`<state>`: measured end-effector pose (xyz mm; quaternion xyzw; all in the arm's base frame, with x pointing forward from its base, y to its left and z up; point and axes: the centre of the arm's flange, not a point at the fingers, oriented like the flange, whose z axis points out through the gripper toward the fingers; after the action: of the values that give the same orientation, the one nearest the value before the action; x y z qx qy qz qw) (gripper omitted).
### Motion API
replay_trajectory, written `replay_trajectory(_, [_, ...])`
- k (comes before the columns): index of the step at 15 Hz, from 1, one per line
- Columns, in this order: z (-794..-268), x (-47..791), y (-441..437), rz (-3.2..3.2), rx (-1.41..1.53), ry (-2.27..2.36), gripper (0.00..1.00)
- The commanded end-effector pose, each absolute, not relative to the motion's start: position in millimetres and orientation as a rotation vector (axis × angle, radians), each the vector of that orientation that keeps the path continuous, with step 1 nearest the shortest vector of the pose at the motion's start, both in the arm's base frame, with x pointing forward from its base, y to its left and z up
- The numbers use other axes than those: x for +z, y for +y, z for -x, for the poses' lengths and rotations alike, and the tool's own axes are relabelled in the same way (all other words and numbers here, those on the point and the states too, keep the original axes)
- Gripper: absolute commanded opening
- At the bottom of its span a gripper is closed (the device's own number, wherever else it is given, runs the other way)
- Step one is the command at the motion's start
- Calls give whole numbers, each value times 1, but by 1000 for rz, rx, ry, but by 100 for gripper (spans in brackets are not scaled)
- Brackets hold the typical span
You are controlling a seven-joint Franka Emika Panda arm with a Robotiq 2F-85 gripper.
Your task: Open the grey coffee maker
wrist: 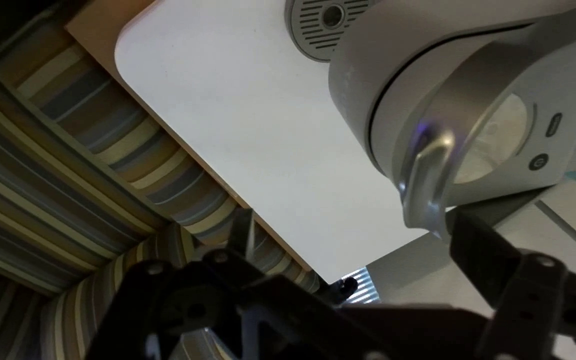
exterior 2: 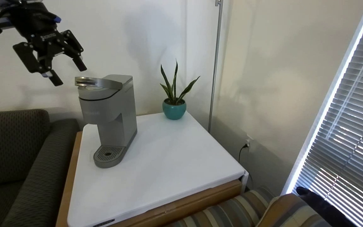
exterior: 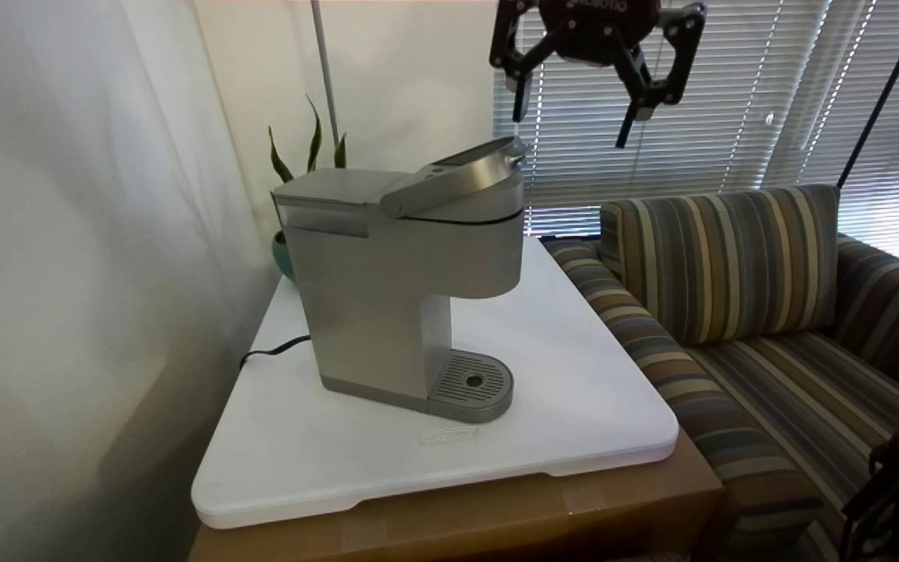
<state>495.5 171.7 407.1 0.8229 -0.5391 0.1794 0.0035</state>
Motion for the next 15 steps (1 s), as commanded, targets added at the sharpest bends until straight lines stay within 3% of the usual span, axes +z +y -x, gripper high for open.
replay_trajectory(1, [-479,389,162,-2554,521,-1753,100])
replay_trajectory(3, [-476,380,161,-2545,496,-1766,100])
replay_trajectory(4, [-476,376,162,-2548,487,-1765,94])
replay_trajectory(6, [-478,371,164,-2563,478,-1755,70])
replay_trajectory(8, [-482,368,168,-2577,486,-1739,62])
replay_trajectory(15, [-493,362,175,-2627,536,-1719,12])
